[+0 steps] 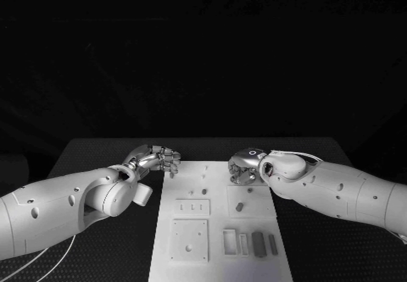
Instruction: Assemble the parts on the task board
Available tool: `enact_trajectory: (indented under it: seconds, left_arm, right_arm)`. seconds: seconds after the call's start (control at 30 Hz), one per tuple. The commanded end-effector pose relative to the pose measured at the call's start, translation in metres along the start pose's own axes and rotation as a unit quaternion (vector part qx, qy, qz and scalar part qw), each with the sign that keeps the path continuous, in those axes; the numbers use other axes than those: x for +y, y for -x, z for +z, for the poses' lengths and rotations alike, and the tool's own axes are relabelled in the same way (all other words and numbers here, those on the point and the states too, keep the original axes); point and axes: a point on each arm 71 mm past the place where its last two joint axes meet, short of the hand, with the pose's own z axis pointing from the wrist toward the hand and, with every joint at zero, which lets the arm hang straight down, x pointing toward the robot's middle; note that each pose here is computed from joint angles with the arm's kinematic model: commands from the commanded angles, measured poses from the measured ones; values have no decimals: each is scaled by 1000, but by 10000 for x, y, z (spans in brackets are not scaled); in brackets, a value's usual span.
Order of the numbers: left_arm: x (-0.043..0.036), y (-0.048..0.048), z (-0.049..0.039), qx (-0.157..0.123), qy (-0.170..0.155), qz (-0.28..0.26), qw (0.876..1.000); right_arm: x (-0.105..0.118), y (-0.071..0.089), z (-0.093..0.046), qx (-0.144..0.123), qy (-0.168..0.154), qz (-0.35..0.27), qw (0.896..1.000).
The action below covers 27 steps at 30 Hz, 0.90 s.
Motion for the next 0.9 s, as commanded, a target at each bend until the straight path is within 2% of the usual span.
enact_trajectory:
  seconds: [0.03,0.27,0.9]
  left_arm:
    - [-21,-19,1,9,-7,-1,1000]
    - [-21,-22,0,10,-7,-1,1000]
    - [-18,-20,2,9,-4,-2,1000]
  right_arm:
    - [61,-173,-8,37,9,-3,999]
    - [69,-189,-4,34,8,-9,999]
    - [158,-386,33,57,6,-18,998]
